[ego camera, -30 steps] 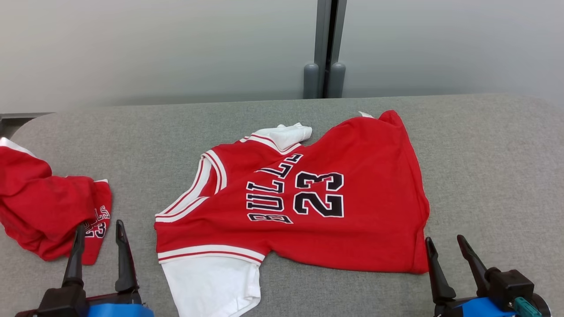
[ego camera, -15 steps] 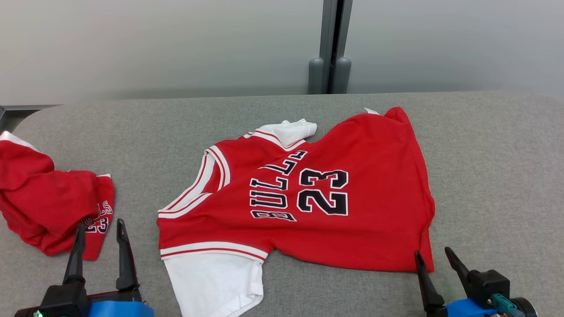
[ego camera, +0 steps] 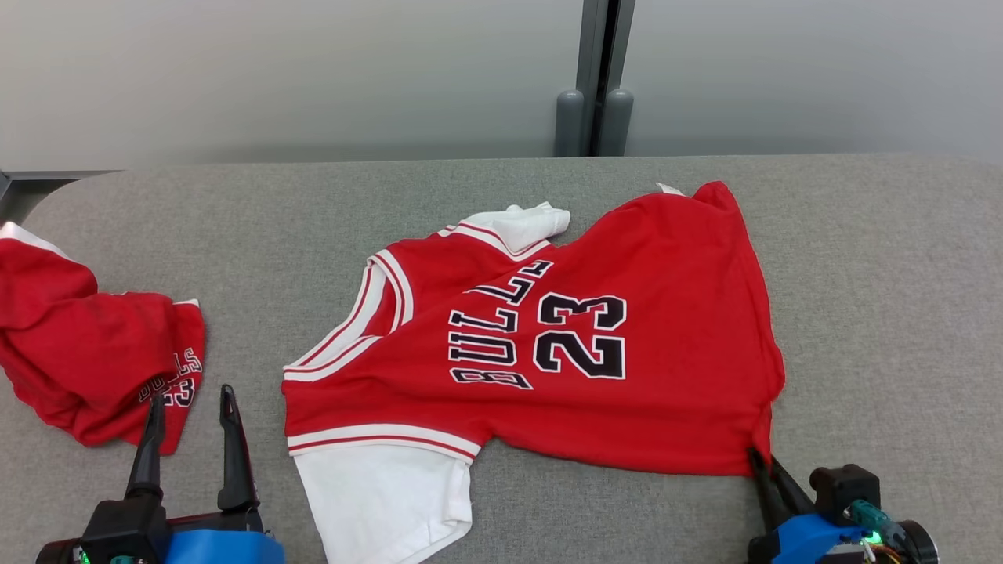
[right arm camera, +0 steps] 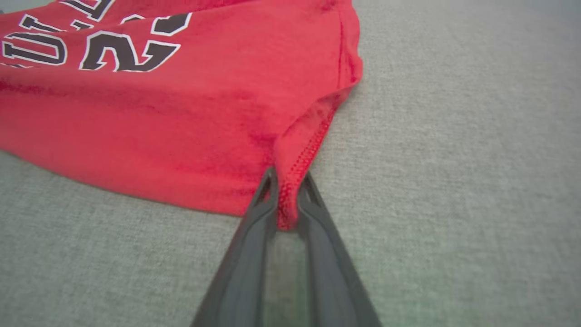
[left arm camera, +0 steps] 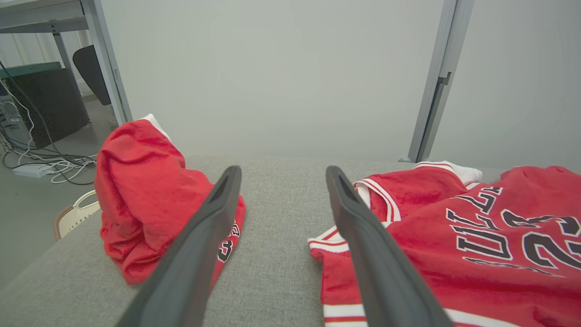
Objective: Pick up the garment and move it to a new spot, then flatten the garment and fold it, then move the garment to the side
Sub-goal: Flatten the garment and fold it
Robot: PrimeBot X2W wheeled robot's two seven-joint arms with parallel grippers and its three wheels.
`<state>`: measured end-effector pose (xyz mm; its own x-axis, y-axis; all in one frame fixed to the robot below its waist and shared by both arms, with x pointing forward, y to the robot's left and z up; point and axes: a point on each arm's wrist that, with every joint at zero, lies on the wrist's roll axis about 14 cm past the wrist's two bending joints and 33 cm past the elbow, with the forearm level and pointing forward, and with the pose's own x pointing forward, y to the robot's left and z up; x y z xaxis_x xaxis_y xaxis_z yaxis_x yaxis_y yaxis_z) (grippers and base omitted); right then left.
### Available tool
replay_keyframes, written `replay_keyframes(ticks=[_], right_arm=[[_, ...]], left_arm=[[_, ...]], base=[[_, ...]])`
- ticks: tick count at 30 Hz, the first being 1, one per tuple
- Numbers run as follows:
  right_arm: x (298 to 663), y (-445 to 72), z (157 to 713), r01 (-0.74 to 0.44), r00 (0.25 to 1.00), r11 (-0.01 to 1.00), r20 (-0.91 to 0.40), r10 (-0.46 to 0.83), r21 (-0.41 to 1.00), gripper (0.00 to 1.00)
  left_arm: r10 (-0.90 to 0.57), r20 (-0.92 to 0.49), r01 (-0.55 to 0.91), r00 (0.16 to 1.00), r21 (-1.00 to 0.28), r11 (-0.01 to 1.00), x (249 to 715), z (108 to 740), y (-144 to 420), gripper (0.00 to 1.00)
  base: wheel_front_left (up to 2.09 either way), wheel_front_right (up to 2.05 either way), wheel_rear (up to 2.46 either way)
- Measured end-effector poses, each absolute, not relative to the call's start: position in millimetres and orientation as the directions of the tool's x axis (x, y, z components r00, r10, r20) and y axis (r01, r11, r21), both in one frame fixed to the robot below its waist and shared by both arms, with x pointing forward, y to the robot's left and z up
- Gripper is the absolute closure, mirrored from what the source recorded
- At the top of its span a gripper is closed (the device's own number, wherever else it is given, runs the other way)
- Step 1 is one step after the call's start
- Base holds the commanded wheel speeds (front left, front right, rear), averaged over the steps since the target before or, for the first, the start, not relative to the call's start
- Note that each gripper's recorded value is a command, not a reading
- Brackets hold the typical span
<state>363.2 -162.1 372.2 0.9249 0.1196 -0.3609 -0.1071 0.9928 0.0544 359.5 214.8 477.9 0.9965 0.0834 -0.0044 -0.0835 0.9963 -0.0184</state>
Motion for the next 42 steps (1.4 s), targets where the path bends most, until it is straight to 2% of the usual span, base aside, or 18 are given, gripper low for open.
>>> replay_keyframes(ticks=[2, 8, 15, 24, 25, 26, 34, 42], right_arm=[[370.3, -159.8, 377.9, -0.113, 0.931, 0.992, -0.342, 0.126, 0.057, 1.0], [391.1, -144.1, 427.2, -0.157, 0.971, 0.984, -0.17, 0.169, 0.08, 1.0], [367.1, -125.9, 447.4, -0.239, 0.964, 0.968, -0.099, 0.245, 0.072, 1.0], [310.7, -121.0, 415.1, -0.302, 0.922, 0.947, -0.22, 0.318, 0.105, 1.0], [305.5, -122.2, 409.9, -0.301, 0.917, 0.947, -0.239, 0.319, 0.109, 0.57], [301.5, -124.4, 405.9, -0.297, 0.914, 0.949, -0.254, 0.316, 0.109, 0.0], [317.6, -160.1, 423.6, -0.205, 0.956, 0.977, -0.198, 0.214, 0.066, 0.0], [372.0, -190.6, 469.7, -0.157, 0.987, 0.987, -0.049, 0.155, -0.031, 0.0]], left_arm=[[0.082, -0.005, -0.082, 0.997, -0.021, 0.996, 360.7, 477.6, 214.0, 0.0], [0.066, -0.01, -0.066, 0.998, -0.026, 0.997, 363.0, 475.8, 208.6, 0.0], [0.038, -0.023, -0.039, 0.999, -0.038, 0.999, 365.8, 471.3, 198.5, 0.0], [0.015, -0.03, -0.017, 0.999, -0.042, 0.999, 367.2, 469.0, 191.6, 0.0], [0.013, -0.031, -0.014, 0.999, -0.042, 0.999, 367.3, 468.5, 190.8, 0.0], [0.011, -0.033, -0.013, 0.999, -0.043, 0.999, 367.5, 468.1, 190.3, 0.0], [-0.003, -0.035, 0.001, 0.999, -0.044, 0.999, 370.1, 467.2, 185.7, 0.0], [-0.004, -0.043, 0.003, 0.999, -0.041, 0.999, 372.5, 464.2, 186.5, 0.0]], base=[[0.0, 0.0, 0.0], [0.0, 0.0, 0.0], [0.0, 0.0, 0.0], [0.0, 0.0, 0.0], [0.0, 0.0, 0.0], [0.0, 0.0, 0.0], [0.0, 0.0, 0.0], [0.0, 0.0, 0.0]])
